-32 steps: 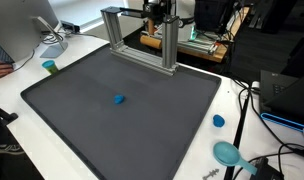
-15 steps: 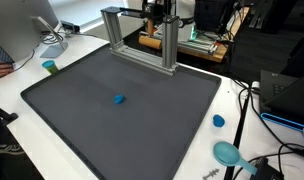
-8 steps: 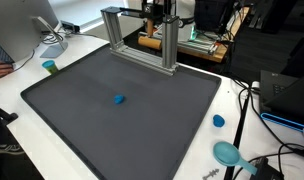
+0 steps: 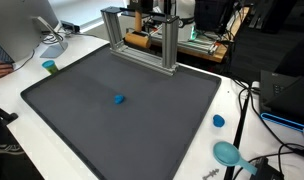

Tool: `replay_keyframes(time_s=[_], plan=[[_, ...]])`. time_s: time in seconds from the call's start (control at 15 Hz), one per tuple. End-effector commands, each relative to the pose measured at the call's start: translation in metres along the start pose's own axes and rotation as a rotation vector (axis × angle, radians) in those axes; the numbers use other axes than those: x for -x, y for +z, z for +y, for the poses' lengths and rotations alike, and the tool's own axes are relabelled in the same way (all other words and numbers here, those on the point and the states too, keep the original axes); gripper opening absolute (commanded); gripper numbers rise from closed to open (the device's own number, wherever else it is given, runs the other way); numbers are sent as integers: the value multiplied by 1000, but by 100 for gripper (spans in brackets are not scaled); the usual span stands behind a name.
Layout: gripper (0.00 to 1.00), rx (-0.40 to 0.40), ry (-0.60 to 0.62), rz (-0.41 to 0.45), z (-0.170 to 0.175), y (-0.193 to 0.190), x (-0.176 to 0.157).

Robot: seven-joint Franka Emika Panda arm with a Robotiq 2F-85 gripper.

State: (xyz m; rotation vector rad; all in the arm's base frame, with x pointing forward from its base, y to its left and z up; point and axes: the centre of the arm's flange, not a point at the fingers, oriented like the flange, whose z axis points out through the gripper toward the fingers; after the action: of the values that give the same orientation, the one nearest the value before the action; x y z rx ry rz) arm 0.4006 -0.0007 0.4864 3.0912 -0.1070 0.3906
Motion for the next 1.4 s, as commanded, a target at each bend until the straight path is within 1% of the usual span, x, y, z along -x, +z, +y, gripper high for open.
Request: replay_keyframes(time_s=[0.0,0.13,0.33,0.53,0.67,0.73,0.87,1.0,1.07,1.13,1.27,1.33], plan=[[21,34,76,39,8,-18,-60],[21,57,105,19,17,-23,-95],[21,91,125,0,26,-14,-145],[21,138,108,-75,27,17,-181],[21,148,102,-154,30,35,-196],[46,123,100,-100,30,35,-158],[46,130,100,-145,31,53,-172],[46,132,100,-154,31,57,-179],[21,112,102,-133,24,66,-178],[21,104,111,-107,19,74,-178],[21,61,91,-88,-2,97,-179],[21,54,78,-77,-11,108,-179]])
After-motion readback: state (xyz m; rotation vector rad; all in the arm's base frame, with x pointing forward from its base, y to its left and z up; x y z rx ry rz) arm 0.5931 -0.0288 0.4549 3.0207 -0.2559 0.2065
